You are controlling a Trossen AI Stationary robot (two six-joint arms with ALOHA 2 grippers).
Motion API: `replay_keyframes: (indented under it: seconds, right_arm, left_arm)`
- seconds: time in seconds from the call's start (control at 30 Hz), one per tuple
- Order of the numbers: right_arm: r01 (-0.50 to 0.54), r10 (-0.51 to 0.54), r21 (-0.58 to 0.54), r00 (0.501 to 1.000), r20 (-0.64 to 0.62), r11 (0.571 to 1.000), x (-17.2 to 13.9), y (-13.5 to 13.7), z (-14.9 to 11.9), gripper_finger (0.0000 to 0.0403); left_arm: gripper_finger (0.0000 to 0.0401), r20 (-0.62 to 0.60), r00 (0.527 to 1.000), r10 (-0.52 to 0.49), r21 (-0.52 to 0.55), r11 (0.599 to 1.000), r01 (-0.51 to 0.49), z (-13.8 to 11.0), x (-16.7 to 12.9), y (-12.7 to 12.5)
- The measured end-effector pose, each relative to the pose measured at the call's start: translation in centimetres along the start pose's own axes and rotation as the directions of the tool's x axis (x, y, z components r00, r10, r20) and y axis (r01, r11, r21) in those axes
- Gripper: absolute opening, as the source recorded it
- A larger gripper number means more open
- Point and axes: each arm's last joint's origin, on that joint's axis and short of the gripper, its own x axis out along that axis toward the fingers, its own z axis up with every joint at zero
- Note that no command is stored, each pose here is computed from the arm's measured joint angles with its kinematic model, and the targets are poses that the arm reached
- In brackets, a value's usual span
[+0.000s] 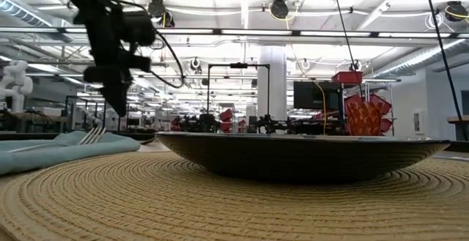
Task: Set table place
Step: Put the silver spoon on the right side of the table beside the silver knife
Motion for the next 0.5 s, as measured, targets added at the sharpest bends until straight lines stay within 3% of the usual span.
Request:
replay_keyframes:
  seconds: [0.17, 0.33, 0.5]
  right_arm:
    - [-0.008, 0.009, -0.008, 0.999, 0.053, 1.000, -3.1, 1.2, -0.2, 0.0114]
    - [0.014, -0.013, -0.013, 0.998, 0.056, 1.000, -5.0, 1.9, -1.0, 0.0114]
    - [0.049, -0.048, -0.031, 0.998, 0.027, 0.998, -6.0, 2.4, -2.1, 0.0114]
  left_arm:
    - [0.0074, -0.067, 0.997, -0.037, 0.047, 0.998, 0.040, 1.7, 1.9, 0.5]
    - [0.0074, -0.233, 0.971, 0.051, 0.105, 0.994, -0.027, 2.3, 4.4, 1.3]
    - [0.0074, -0.325, 0.945, 0.019, 0.110, 0.994, 0.018, 2.3, 6.5, 1.8]
